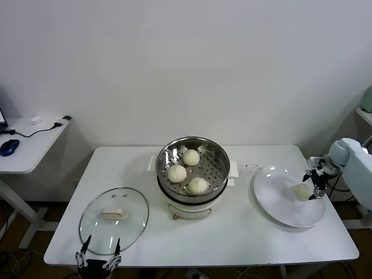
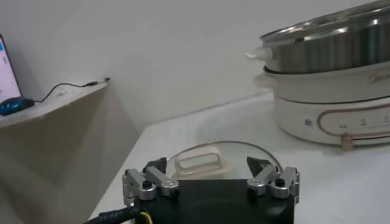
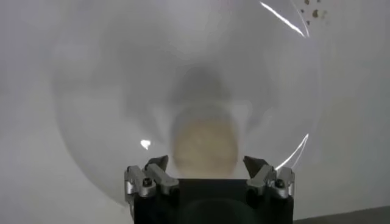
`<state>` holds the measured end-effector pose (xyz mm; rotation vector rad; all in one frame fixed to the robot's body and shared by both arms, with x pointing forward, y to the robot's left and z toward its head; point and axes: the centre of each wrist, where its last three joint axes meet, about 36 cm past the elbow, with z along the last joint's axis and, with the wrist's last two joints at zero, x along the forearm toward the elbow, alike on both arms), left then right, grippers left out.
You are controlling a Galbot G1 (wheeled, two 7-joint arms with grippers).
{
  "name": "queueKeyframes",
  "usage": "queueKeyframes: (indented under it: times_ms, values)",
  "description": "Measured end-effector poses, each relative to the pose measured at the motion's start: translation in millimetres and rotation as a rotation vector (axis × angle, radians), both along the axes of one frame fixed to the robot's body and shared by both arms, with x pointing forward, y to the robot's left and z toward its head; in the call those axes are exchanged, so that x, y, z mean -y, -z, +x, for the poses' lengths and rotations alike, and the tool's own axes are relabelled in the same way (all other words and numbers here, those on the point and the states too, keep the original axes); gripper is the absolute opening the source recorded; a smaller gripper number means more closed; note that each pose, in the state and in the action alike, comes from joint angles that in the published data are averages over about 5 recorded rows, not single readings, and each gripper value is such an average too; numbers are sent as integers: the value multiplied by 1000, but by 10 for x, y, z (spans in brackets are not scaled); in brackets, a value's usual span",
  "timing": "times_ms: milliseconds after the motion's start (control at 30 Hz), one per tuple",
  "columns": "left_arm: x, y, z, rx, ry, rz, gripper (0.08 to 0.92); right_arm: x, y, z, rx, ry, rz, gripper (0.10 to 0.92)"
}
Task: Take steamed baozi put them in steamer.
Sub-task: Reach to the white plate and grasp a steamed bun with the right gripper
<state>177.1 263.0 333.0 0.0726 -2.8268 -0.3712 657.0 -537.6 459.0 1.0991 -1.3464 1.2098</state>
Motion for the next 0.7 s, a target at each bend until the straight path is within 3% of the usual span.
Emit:
queueKeyframes:
  times_ms: [200, 467, 700]
  values:
    - [1, 18, -2, -4, 0, 0, 823, -35, 80, 32, -15, -1, 2, 812]
    - [-4, 25, -5, -4, -2, 1, 823, -31, 84, 61, -20, 4, 4, 655]
    - [-10, 27, -25, -5, -5, 3, 823, -16, 53, 76, -21, 8, 10, 577]
